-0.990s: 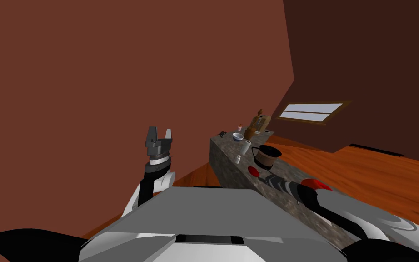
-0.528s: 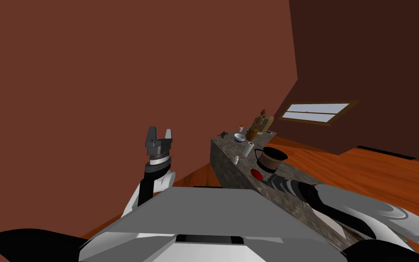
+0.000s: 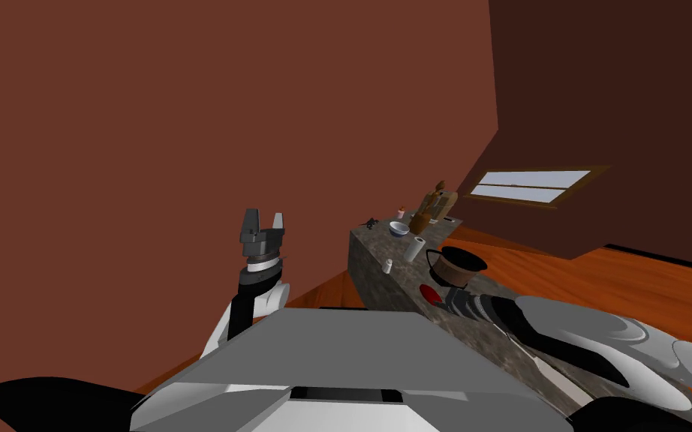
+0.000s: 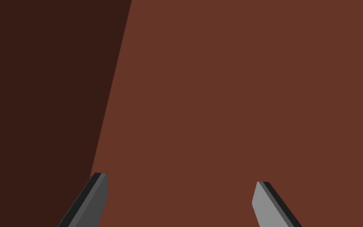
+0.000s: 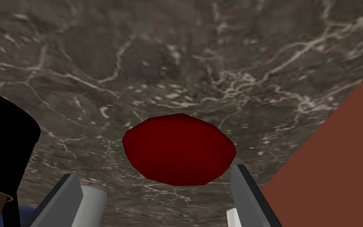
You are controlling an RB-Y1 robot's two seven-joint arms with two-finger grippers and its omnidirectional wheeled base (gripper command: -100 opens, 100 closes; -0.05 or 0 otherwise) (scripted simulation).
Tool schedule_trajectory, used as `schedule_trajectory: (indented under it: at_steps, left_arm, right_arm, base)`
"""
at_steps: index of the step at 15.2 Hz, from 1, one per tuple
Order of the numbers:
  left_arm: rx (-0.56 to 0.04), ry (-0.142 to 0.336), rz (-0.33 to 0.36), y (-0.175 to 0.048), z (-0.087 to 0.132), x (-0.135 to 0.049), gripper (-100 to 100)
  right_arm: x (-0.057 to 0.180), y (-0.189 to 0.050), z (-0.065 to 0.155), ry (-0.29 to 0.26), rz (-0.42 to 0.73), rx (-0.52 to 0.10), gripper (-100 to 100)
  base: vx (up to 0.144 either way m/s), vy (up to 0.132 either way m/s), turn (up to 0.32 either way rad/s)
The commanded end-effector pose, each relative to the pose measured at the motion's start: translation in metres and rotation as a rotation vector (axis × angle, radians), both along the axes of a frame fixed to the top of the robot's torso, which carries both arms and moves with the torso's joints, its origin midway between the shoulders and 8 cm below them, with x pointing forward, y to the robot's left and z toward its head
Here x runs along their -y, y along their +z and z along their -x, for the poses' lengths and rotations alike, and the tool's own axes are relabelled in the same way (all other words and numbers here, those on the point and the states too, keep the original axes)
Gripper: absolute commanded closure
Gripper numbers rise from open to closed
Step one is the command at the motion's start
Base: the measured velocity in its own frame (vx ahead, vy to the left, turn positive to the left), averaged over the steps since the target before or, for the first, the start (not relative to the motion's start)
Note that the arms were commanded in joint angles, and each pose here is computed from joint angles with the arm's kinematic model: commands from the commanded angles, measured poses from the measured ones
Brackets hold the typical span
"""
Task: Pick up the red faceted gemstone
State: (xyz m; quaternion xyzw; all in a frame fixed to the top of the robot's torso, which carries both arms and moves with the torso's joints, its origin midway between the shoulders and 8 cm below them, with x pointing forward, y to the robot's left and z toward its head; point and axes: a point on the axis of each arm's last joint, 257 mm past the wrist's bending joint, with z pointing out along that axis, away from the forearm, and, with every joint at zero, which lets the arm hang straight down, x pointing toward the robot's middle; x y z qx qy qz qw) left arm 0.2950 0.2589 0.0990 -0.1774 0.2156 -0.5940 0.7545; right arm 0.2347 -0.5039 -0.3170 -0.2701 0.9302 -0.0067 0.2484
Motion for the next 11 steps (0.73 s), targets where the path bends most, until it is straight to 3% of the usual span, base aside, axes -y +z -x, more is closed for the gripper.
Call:
schedule_trajectory:
  at_steps: [1,11]
  left_arm:
    - [0.0,0.0,0.0,0.0,0.0,0.0,0]
    - [0.0,0.0,0.0,0.0,0.0,0.0,0]
  right_arm:
    - [-0.001,-0.001,0.004,0.03,0.016,-0.03,-100]
    - [-0.006,-0.005,0.028,0.155,0.073,-0.166,-100]
  base:
    - [0.041,0.005,0.022]
    - [0.046,0.002,0.024]
